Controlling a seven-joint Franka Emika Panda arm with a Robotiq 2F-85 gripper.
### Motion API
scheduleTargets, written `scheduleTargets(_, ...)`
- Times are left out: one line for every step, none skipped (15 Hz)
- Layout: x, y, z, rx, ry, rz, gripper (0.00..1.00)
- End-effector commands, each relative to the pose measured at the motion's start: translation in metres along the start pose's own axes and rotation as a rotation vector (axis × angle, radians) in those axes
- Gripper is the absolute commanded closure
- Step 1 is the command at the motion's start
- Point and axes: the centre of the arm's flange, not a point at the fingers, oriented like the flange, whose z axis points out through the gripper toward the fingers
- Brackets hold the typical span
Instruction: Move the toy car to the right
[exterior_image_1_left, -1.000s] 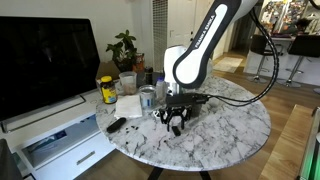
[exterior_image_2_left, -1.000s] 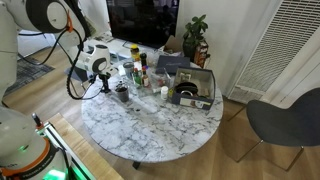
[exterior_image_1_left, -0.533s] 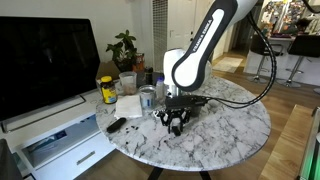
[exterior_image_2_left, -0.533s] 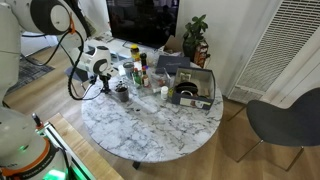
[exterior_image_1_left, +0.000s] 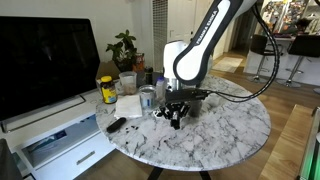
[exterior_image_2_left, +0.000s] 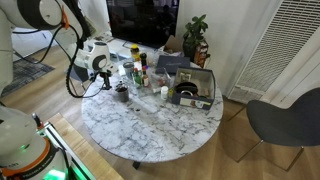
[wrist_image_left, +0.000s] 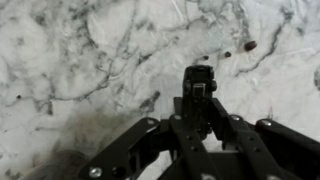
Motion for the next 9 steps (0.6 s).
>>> scheduleTargets(-0.021, 0.023, -0.031, -0.104, 0.038, -0.033, 0.93)
scheduleTargets(-0.025, 0.029, -0.034, -0.140, 0.038, -0.045, 0.93)
scheduleTargets(-0.029, 0.036, -0.038, -0.176, 0.031, -0.060, 0.93)
scheduleTargets(-0.034, 0.043, -0.042, -0.202, 0.016, -0.089, 0.93)
scheduleTargets(-0.038, 0.049, -0.044, -0.228, 0.002, -0.108, 0.93)
scheduleTargets(-0.043, 0.058, -0.047, -0.262, -0.009, -0.117, 0.93)
scheduleTargets(-0.047, 0.066, -0.050, -0.291, -0.020, -0.133, 0.93)
scheduleTargets(-0.051, 0.075, -0.051, -0.321, -0.036, -0.149, 0.93)
scheduleTargets(-0.054, 0.083, -0.053, -0.346, -0.041, -0.159, 0.93)
